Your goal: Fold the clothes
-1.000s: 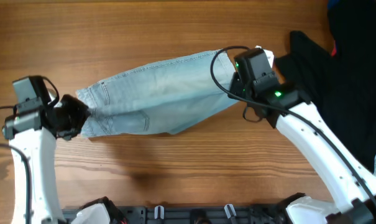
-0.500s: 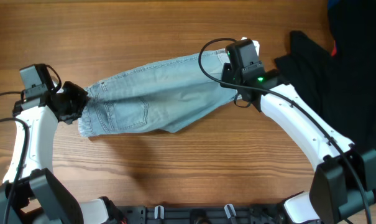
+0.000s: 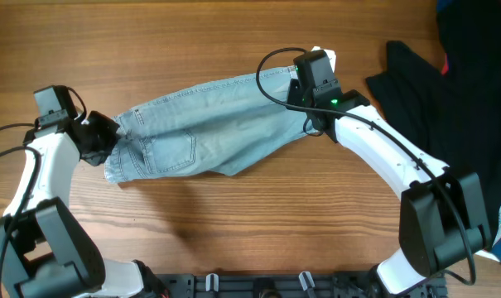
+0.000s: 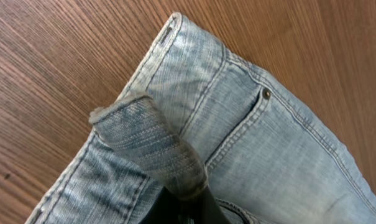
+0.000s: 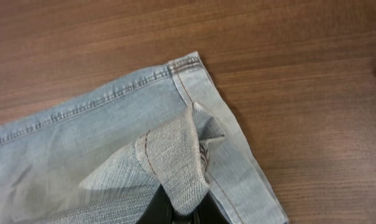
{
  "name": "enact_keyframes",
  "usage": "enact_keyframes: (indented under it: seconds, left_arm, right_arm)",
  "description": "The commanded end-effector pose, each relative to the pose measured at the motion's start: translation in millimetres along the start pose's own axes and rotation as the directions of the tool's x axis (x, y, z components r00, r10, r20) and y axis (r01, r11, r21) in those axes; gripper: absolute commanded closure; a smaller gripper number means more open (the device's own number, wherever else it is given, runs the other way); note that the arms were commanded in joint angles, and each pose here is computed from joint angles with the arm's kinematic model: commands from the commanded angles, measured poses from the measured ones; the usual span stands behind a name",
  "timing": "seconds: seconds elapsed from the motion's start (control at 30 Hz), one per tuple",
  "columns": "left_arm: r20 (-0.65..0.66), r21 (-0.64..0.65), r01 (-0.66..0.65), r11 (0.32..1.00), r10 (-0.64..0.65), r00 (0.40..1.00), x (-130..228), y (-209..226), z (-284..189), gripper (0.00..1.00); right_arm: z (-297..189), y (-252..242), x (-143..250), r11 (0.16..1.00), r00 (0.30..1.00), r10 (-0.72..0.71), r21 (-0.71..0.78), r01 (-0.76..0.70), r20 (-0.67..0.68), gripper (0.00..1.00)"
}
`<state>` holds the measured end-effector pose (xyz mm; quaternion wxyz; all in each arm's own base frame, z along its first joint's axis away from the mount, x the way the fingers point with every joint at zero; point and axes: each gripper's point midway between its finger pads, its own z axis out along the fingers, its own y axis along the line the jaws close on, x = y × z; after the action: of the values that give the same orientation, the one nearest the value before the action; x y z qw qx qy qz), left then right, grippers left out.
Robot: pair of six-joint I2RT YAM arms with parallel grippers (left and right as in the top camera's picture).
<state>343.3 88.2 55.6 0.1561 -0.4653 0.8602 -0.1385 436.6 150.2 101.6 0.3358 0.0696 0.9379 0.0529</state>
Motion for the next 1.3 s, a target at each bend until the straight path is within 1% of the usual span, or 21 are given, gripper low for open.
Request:
enact_keyframes:
  seconds: [0.0,0.03,0.07,0.1,0.13,0.17,0.2,0.3,0.4,0.5,0.53,0.63,0.73,0.8,0.97,1.0,1.07,1.1,1.17,1.2,1.27]
  left_arm:
    - [0.073,-0.047,-0.023,0.999,0.027,0.997,-19.9,4.2,6.9,0.95]
    - [0.078,-0.041,-0.031,0.999,0.034,0.996,-20.6,1.3,8.6,0.95]
    - [0.089,-0.03,-0.039,0.999,0.042,0.995,-22.6,-2.8,9.2,0.88]
    - [0.104,-0.018,-0.045,0.999,0.047,0.993,-25.9,-6.6,9.0,0.69]
    - [0.138,0.019,-0.057,0.998,0.054,0.989,-34.1,-15.9,7.2,0.35]
    - [0.15,0.055,-0.066,0.996,0.057,0.987,-38.2,-23.8,5.0,0.16]
    - [0.162,0.08,-0.074,0.994,0.061,0.985,-41.3,-30.1,1.4,0.09]
    - [0.208,0.111,-0.092,0.99,0.068,0.976,-49.5,-41.9,-16.3,0.04]
    - [0.246,0.157,-0.116,0.981,0.075,0.966,-50.9,-54.6,-39.9,0.02]
    - [0.141,0.261,-0.135,0.956,0.1,0.985,-21.2,-70.6,-53.9,0.05]
    - [0.09,0.254,-0.149,0.956,0.13,0.987,-5.1,-70.5,-51.5,0.05]
    - [-0.033,0.144,-0.195,0.97,0.202,0.979,34.2,-55.8,-34.7,0.06]
    - [-0.152,0.042,-0.241,0.97,0.245,0.958,72.3,-43.2,-19.5,0.05]
    - [-0.199,-0.004,-0.287,0.958,0.28,0.939,90.5,-40.0,-10.6,0.04]
    - [-0.293,-0.043,-0.34,0.939,0.314,0.903,120.1,-33.6,4.3,0.02]
    - [-0.299,-0.061,-0.346,0.936,0.314,0.901,121.3,-29.6,7.7,0.02]
    - [-0.278,-0.116,-0.356,0.927,0.314,0.908,114.1,-21.3,12.8,0.01]
    - [-0.264,-0.153,-0.363,0.919,0.316,0.911,109.2,-15.6,16.2,0.0]
    - [-0.266,-0.177,-0.367,0.913,0.314,0.911,107.9,-11.0,20.4,0.0]
    - [-0.275,-0.191,-0.367,0.91,0.31,0.91,108.3,-7.7,24.2,0.0]
    - [-0.289,-0.205,-0.368,0.907,0.303,0.908,109.5,-3.4,31.4,0.0]
  right_arm:
    - [1.9,-22.0,-25.5,0.996,0.997,0.02,0.08,-0.026,0.08,0.96]
    - [2.0,-20.6,-29.7,0.997,0.995,0.025,0.073,-0.032,0.097,0.96]
    - [2.1,-19.2,-33.9,0.997,0.993,0.03,0.064,-0.038,0.113,0.9]
    - [1.5,-16.7,-41.8,0.998,0.989,0.041,0.049,-0.048,0.143,0.63]
    - [-0.1,-12.2,-52.8,0.998,0.981,0.052,0.026,-0.058,0.186,0.0]
    - [-0.8,-10.8,-57.7,0.999,0.978,0.042,0.02,-0.047,0.205,0.01]
    - [-0.7,-13.0,-59.7,0.999,0.977,0.039,0.023,-0.045,0.209,0.01]
    - [2.1,-28.0,-55.1,0.997,0.983,0.044,0.057,-0.055,0.178,0.0]
    - [5.5,-53.4,-42.7,0.991,0.992,0.054,0.118,-0.067,0.111,0.0]
    - [7.5,-64.1,-25.7,0.99,0.998,0.057,0.126,-0.06,0.025,0.0]
    - [8.4,-57.7,-10.3,0.997,0.998,0.015,0.073,-0.011,-0.054,0.01]
    - [10.5,-46.3,20.8,1.0,0.986,-0.02,-0.02,0.017,-0.167,0.04]
    - [16.0,-52.8,48.2,1.0,0.975,-0.019,-0.018,0.015,-0.223,0.04]
    - [18.2,-53.8,65.8,0.999,0.964,-0.02,-0.033,0.011,-0.266,0.11]
    - [42.0,-58.2,93.5,1.0,0.941,0.021,-0.011,-0.026,-0.337,0.18]
    - [53.8,-59.0,111.5,0.998,0.919,0.06,0.002,-0.065,-0.389,0.27]
    - [59.9,-63.2,124.2,0.996,0.902,0.086,0.03,-0.082,-0.422,0.44]
    - [59.8,-65.4,129.6,0.996,0.894,0.088,0.04,-0.079,-0.44,0.69]
    - [55.9,-68.6,134.4,0.996,0.883,0.089,0.055,-0.072,-0.461,0.92]
    - [51.0,-77.9,139.7,0.991,0.872,0.117,0.112,-0.072,-0.475,0.96]
    - [38.3,-102.2,149.5,0.958,0.852,0.213,0.273,-0.086,-0.478,0.96]
